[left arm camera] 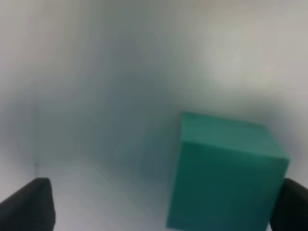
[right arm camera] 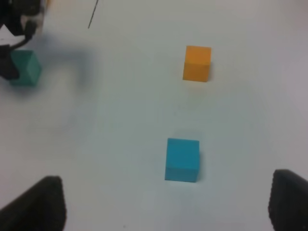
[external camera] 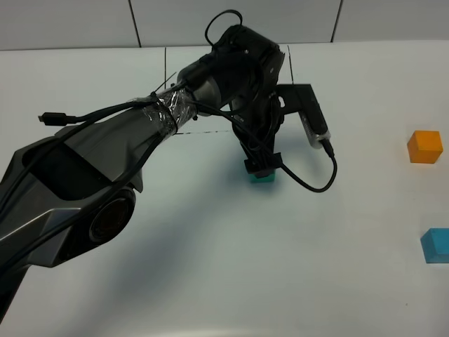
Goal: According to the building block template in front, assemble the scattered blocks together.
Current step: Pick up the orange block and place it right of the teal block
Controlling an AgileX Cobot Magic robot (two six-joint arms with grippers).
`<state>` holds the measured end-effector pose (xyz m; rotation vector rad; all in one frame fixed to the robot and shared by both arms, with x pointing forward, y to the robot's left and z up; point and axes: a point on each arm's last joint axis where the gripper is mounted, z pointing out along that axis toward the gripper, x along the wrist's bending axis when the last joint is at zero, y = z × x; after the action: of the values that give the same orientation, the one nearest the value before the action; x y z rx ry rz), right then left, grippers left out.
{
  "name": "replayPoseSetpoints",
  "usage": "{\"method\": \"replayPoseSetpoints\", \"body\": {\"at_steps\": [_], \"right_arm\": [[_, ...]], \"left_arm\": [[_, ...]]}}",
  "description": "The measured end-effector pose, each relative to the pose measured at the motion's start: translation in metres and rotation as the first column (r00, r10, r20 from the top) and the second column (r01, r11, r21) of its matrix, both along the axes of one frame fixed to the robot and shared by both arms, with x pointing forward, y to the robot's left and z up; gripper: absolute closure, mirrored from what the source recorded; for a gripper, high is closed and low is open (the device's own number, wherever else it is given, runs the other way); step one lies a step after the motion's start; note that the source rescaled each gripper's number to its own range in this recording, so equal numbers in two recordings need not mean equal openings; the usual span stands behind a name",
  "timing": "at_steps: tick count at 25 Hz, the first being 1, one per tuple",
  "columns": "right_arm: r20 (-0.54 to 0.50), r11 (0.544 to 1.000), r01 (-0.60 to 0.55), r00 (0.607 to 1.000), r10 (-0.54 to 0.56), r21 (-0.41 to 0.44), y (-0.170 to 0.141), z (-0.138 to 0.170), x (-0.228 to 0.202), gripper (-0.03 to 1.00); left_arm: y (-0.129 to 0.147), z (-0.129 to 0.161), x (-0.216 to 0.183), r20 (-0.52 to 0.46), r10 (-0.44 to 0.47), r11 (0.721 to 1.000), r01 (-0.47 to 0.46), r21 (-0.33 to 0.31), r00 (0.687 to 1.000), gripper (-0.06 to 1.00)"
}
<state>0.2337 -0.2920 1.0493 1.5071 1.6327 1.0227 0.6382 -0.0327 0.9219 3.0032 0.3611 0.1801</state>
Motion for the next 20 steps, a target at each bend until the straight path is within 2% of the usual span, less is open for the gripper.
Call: {"method": "replayPoseSetpoints", "body": {"at_steps": [6, 12, 16, 20], "right_arm": [[0.000, 1.000, 0.000, 1.000, 0.000, 0.000, 0.000, 0.000, 0.000, 0.24], [0.000, 1.000, 0.000, 1.000, 0.000, 0.000, 0.000, 0.000, 0.000, 0.24], [0.000, 1.000, 0.000, 1.000, 0.000, 0.000, 0.000, 0.000, 0.000, 0.24], [0.000, 1.000, 0.000, 1.000, 0.000, 0.000, 0.000, 0.000, 0.000, 0.24]], "left_arm": [[-0.002, 0.043, 0.000, 0.041, 0.053, 0.996, -0.050, -0.075, 0.998, -0.05], [0.011, 0.081, 0.003, 0.054, 0.186, 0.971, -0.175, -0.164, 0.981, -0.05], [0.040, 0.103, 0.019, 0.043, 0.294, 0.934, -0.278, -0.222, 0.955, -0.05], [0.076, 0.125, 0.034, 0.026, 0.413, 0.876, -0.390, -0.283, 0.910, -0.05]]}}
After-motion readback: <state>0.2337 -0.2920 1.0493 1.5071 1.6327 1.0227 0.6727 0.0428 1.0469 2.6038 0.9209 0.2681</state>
